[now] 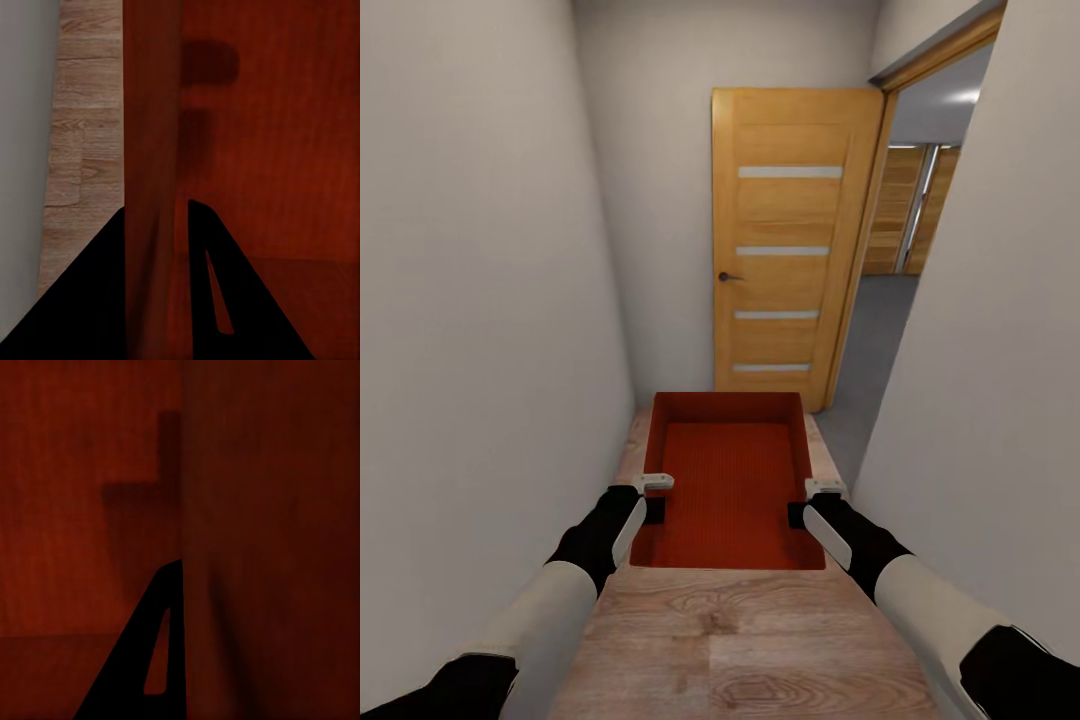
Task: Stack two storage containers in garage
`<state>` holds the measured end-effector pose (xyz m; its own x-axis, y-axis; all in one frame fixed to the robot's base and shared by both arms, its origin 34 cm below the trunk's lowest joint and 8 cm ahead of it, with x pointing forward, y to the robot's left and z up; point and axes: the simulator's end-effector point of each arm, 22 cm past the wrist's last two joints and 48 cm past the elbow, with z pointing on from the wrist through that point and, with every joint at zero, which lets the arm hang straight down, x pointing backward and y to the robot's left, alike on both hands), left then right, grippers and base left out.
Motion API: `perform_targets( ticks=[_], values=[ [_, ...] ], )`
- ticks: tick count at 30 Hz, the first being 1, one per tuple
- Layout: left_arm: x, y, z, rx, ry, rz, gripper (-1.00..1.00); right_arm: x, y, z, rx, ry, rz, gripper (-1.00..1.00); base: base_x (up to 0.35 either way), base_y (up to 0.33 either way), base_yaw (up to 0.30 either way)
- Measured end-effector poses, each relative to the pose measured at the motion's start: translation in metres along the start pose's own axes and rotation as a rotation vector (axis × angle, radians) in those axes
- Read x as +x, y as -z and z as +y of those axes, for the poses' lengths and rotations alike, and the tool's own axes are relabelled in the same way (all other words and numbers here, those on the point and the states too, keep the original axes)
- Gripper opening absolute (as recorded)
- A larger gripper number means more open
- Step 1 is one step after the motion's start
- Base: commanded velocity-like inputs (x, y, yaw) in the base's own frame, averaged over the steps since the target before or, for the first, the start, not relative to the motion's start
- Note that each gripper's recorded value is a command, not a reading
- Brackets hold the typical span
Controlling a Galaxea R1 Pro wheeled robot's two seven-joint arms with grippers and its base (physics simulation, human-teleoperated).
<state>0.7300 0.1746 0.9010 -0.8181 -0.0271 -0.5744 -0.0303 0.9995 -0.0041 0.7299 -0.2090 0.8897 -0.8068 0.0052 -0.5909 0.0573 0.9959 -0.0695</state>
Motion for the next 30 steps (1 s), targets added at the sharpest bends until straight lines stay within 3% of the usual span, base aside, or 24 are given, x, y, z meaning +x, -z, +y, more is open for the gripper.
perform_targets(
  ticks=[30],
  values=[
    [0.0, 0.0, 0.0, 0.0, 0.0, 0.0, -1.0, 0.0, 0.0, 0.0, 0.0, 0.0, 0.0, -1.0, 0.323, 0.0, 0.0]
  ],
)
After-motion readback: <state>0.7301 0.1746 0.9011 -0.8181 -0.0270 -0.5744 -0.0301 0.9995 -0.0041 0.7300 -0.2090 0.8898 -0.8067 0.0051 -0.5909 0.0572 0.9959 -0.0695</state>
